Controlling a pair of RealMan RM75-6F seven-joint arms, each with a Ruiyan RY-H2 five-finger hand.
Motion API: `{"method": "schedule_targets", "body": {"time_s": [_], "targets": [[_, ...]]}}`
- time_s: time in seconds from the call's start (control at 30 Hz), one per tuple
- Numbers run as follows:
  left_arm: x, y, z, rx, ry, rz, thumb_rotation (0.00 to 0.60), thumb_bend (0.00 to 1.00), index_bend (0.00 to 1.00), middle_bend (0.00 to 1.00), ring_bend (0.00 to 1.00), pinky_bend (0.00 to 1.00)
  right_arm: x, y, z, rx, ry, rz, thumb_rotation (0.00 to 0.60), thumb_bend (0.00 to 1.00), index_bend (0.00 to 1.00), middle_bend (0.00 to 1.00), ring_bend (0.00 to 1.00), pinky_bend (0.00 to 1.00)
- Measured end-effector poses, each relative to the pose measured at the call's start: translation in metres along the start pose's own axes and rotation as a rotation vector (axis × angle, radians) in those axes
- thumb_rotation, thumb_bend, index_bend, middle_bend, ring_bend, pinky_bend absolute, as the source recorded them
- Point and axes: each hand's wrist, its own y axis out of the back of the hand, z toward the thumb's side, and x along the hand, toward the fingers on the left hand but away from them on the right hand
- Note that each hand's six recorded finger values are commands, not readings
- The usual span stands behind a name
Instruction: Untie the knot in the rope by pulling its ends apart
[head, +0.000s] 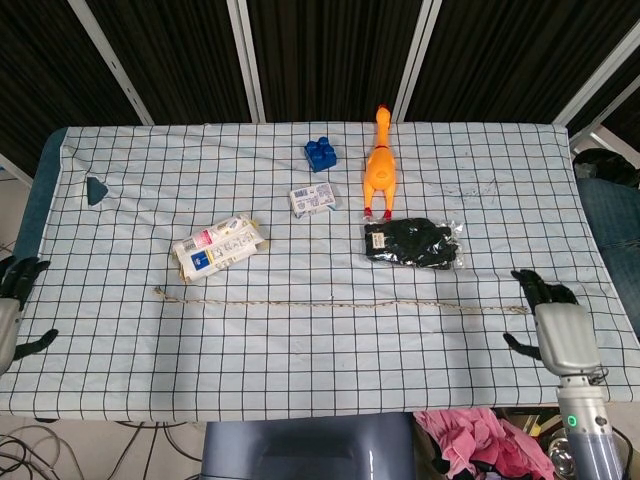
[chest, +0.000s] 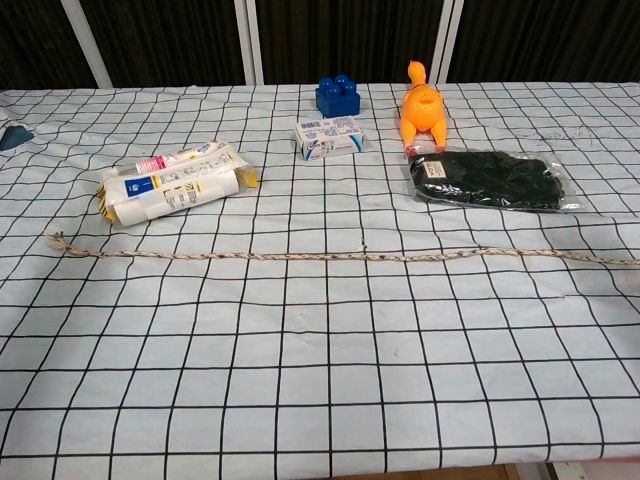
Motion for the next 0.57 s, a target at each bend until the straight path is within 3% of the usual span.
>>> {"method": "schedule_targets", "body": {"time_s": [0.1, 0.3, 0.43, 0.57], "targets": [[-0.015, -0.013, -0.015, -0.004, 0.015, 0.006, 0.6, 0.07, 0.17, 0.08, 0.01, 0.12, 0.019, -0.013, -0.007, -0.004, 0.001, 0.015, 0.6, 0.08, 0.16, 0.14, 0.27, 0.23], [-0.033, -0.041, -0.025, -0.058, 0.014, -0.059, 0.6, 0.07, 0.17, 0.04, 0.0, 0.05, 0.031, -0.016, -0.013, -0.013, 0.017, -0.025, 0.6, 0.08, 0.13, 0.14, 0.27, 0.23], [-0.034, -0.044, -0.025, -0.058, 0.001, -0.059, 0.6, 0.07, 0.17, 0.04, 0.0, 0.05, 0.031, -0.014, -0.021, -0.011, -0.005, -0.041, 0.6, 0.08, 0.13, 0.14, 0.27, 0.23], [-0.034, -0.047, -0.026, -0.063, -0.002, -0.071, 0.6, 0.07, 0.17, 0.04, 0.0, 0.05, 0.029, -0.02, -0.026, -0.003, -0.024, -0.013, 0.6, 0.08, 0.13, 0.14, 0.27, 0.23]]}}
